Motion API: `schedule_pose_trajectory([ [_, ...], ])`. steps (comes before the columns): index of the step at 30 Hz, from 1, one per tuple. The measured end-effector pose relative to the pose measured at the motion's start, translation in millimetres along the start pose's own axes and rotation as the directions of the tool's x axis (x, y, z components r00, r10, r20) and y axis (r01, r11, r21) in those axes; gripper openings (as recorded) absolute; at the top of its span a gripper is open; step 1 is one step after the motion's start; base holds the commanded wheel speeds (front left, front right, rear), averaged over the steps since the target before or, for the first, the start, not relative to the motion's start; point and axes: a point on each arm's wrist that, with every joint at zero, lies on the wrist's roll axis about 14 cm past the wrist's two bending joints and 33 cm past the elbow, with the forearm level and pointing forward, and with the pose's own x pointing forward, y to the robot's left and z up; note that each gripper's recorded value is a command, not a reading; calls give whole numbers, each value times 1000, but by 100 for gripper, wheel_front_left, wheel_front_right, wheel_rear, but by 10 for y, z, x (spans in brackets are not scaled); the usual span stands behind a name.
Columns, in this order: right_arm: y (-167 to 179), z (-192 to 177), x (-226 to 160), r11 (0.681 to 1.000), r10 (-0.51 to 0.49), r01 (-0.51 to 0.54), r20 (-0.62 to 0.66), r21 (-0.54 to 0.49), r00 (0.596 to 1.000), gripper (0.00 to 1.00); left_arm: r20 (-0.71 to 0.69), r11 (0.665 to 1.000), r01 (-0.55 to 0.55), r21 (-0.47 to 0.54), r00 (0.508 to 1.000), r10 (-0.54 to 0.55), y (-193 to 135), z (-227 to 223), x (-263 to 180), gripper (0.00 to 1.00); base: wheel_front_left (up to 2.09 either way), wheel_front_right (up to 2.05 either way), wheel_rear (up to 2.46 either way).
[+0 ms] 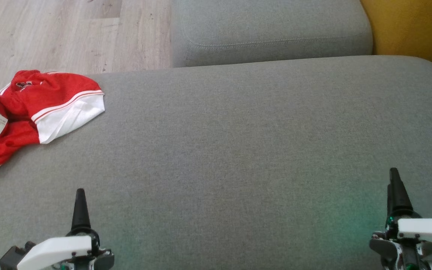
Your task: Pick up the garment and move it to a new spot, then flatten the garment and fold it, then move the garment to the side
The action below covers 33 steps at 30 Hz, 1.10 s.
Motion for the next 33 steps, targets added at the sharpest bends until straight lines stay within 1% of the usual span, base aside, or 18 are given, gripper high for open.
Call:
schedule_pose_trajectory([
  [8, 136, -110, 10, 991, 41, -44, -27, -130, 999, 100, -11, 991, 1, 132, 1000, 0, -11, -66, -45, 100, 0, 0, 0],
  [12, 177, -135, 4, 982, 55, -59, -32, -179, 998, 100, -9, 976, 7, 219, 1000, -5, -32, -80, -48, 100, 0, 0, 0],
  [17, 136, -160, -42, 966, 46, -54, -36, -251, 998, 100, -20, 952, 22, 304, 1000, -17, -69, -136, -54, 100, 0, 0, 0],
  [18, 152, -163, -42, 958, 52, -60, -35, -280, 998, 100, -14, 944, 26, 329, 1000, -23, -84, -126, -57, 100, 0, 0, 0],
  [23, 200, -230, -44, 930, 69, -84, -54, -358, 996, 100, -6, 918, 9, 398, 1000, -7, -28, -124, -109, 100, 0, 0, 0],
  [33, 215, -333, -60, 868, 80, -109, -81, -484, 994, 100, 4, 856, 4, 517, 1000, -8, -10, -135, -146, 100, 0, 0, 0],
])
